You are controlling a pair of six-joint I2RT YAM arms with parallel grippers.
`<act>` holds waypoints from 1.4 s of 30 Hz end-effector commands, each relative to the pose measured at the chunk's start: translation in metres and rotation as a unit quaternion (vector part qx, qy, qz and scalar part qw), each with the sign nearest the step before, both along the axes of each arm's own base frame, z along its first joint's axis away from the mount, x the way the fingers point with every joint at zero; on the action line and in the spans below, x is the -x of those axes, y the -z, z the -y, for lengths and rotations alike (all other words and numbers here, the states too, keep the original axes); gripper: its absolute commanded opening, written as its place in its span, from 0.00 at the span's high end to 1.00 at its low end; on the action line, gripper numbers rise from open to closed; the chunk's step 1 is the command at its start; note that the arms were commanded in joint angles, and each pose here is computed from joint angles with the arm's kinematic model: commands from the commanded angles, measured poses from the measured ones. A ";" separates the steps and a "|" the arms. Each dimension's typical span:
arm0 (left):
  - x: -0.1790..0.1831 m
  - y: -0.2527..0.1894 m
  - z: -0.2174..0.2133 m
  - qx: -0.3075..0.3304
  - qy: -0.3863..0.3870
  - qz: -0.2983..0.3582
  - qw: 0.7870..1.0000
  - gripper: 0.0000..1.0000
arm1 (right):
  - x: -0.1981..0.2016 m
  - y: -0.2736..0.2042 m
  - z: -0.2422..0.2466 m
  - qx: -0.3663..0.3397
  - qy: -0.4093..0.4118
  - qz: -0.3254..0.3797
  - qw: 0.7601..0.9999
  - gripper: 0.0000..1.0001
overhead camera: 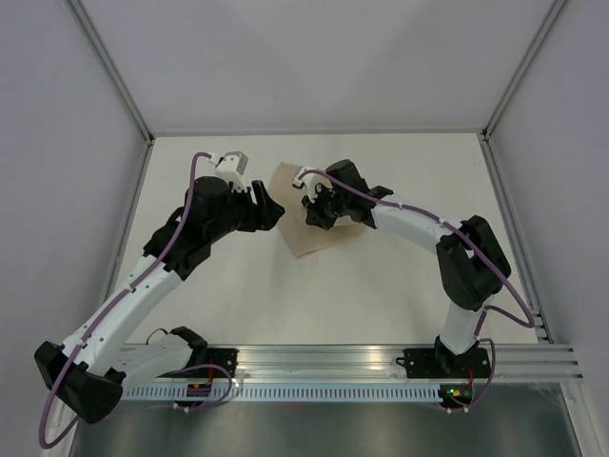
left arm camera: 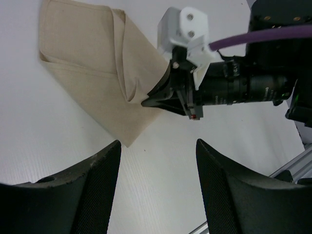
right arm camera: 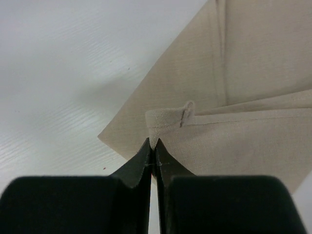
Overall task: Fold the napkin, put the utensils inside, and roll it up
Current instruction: Fold the napkin
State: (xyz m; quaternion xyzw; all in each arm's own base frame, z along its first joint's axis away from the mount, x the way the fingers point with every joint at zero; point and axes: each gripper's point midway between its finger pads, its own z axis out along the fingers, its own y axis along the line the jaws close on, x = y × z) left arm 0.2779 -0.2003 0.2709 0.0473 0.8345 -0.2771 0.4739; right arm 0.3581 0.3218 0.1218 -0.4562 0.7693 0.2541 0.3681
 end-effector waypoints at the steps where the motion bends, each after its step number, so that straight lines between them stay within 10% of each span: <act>1: 0.003 -0.017 -0.003 0.019 -0.014 0.003 1.000 0.32 | 0.010 0.025 -0.008 0.034 -0.031 0.010 0.999 0.91; 12: 0.006 -0.010 -0.003 0.013 -0.006 -0.001 1.000 0.30 | 0.015 0.067 -0.005 0.092 -0.033 0.002 0.995 0.89; 22: 0.006 -0.009 -0.003 0.010 -0.004 0.001 1.000 0.29 | 0.019 0.033 -0.011 0.062 -0.040 0.010 0.997 0.40; 42: -0.061 0.071 0.054 -0.039 0.019 -0.071 0.997 0.35 | -0.037 0.032 0.116 0.070 0.124 -0.028 0.989 0.41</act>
